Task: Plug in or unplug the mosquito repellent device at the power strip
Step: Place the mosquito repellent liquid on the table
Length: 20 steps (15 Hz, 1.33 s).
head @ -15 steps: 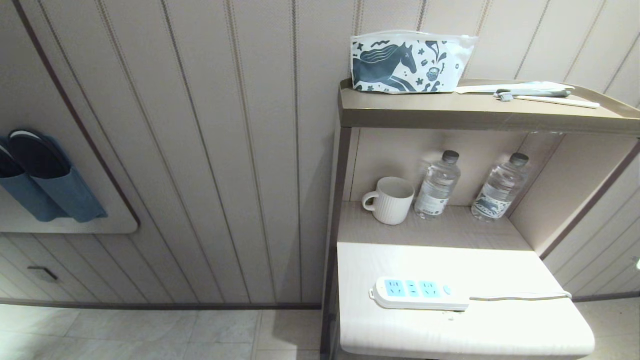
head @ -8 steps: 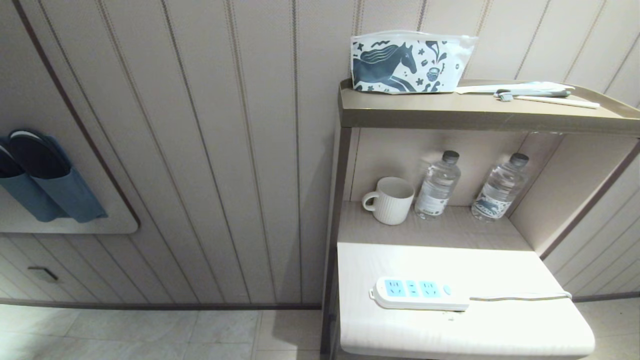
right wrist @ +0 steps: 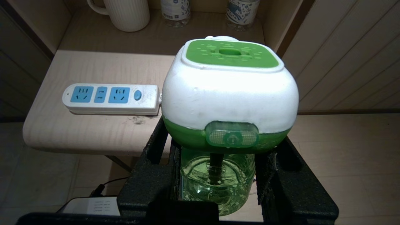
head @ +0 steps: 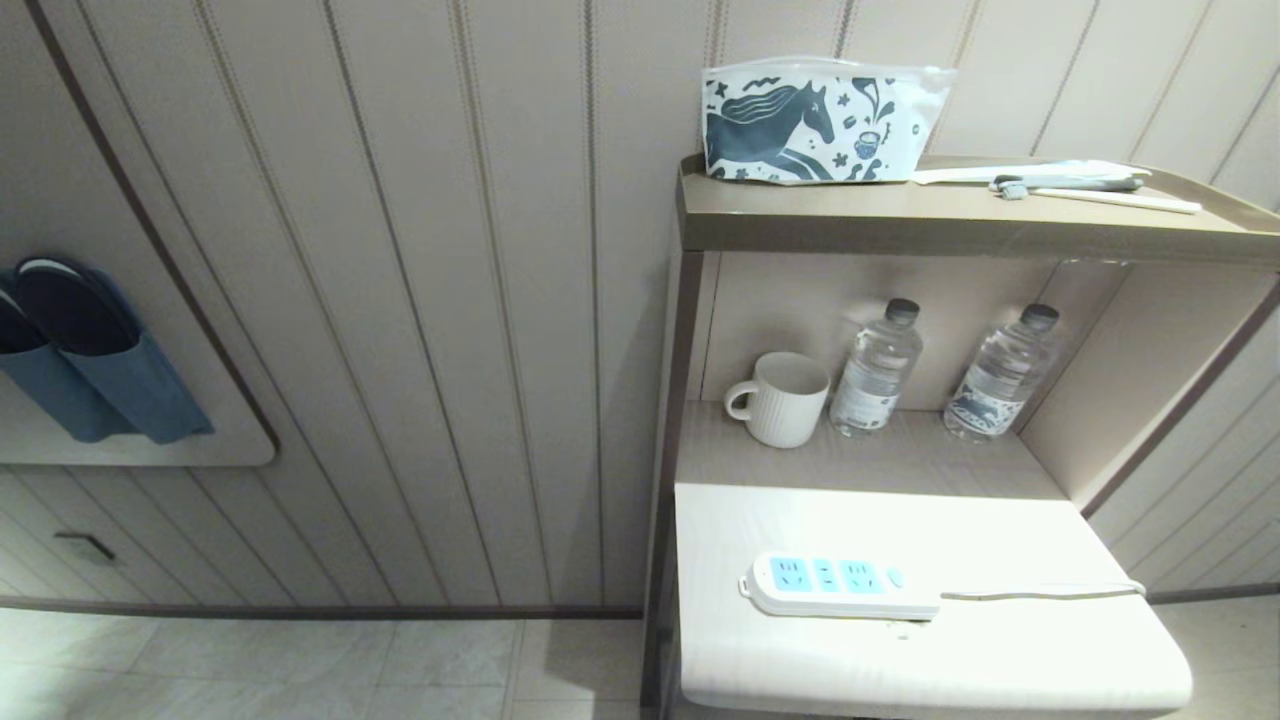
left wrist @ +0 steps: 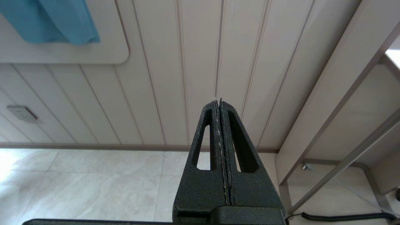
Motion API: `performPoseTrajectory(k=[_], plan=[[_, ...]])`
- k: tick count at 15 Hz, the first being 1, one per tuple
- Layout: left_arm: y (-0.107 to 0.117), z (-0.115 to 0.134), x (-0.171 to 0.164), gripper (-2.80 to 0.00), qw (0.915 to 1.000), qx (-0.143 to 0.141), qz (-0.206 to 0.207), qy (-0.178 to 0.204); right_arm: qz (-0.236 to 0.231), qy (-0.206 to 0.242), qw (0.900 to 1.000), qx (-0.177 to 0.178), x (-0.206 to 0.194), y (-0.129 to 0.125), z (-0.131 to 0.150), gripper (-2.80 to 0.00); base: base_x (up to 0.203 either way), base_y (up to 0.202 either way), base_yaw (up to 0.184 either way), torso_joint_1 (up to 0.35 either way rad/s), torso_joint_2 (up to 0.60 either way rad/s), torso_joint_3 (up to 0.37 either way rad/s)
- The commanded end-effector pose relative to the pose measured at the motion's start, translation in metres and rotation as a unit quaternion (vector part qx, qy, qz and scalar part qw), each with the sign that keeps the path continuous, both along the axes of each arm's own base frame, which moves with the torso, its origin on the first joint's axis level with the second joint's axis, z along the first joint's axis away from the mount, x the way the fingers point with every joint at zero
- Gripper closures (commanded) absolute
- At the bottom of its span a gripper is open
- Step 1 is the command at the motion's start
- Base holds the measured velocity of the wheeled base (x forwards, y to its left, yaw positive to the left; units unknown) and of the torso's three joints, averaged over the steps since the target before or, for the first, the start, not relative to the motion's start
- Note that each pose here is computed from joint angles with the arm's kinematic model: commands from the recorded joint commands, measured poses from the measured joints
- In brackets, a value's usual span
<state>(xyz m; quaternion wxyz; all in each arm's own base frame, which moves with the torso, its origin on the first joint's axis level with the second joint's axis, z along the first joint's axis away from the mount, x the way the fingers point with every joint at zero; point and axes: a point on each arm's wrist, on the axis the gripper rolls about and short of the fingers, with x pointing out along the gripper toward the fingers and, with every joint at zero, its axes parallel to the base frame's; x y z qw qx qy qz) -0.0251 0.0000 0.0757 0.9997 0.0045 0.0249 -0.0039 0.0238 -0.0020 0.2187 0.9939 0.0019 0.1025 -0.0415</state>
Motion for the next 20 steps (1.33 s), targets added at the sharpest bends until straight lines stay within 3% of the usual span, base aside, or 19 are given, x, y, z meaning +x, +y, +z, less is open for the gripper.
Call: performPoseTrajectory(k=[1,10,16,20], plan=[[0.000,0.000,0.000,0.00,1.0000,0.000,0.000,0.000,-0.001,0.000,1.000,0.000,-0.001,0.000,-0.001,0.00,0.000,0.000,0.000,-0.159,0.35,0.197],[0.000,0.000,0.000,0.00,1.0000,0.000,0.000,0.001,0.004,-0.052,0.999,-0.010,-0.010,0.001,0.002,0.00,0.000,0.000,0.000,-0.212,0.49,0.274],[0.000,0.000,0.000,0.00,1.0000,0.000,0.000,0.001,0.003,-0.057,0.998,-0.013,-0.012,0.001,0.002,0.00,0.000,0.000,0.000,-0.185,0.47,0.278],[0.000,0.000,0.000,0.00,1.0000,0.000,0.000,0.001,0.003,-0.056,0.998,-0.027,-0.007,0.001,-0.006,0.00,0.000,0.000,0.000,-0.042,0.11,0.072]])
